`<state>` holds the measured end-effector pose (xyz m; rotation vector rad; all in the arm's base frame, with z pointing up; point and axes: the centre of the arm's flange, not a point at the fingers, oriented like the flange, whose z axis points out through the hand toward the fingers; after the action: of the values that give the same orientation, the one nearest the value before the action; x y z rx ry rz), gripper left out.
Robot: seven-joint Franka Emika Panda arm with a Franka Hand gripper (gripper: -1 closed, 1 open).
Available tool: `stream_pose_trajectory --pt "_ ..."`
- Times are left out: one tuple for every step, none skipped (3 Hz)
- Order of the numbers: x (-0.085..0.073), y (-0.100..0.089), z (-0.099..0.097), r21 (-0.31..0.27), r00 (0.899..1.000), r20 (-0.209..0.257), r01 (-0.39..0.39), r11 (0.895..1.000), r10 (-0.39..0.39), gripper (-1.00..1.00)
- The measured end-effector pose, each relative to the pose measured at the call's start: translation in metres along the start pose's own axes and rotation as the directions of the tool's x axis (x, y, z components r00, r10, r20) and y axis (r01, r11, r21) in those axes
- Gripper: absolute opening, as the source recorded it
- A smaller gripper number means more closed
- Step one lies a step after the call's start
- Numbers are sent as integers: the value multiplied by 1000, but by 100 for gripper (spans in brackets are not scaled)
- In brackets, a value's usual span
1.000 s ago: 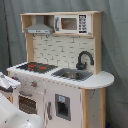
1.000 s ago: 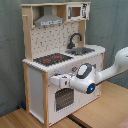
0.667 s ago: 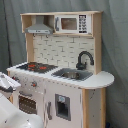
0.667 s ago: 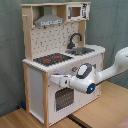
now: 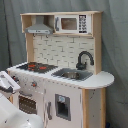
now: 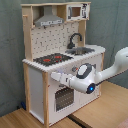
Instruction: Play with the kitchen
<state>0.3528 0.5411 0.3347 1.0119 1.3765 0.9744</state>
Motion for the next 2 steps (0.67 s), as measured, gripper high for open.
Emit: stream_pose_trajectory --pt "0 0 0 0 993 0 -117 993 117 -100" --pt "0 0 0 0 972 0 -233 972 233 -100"
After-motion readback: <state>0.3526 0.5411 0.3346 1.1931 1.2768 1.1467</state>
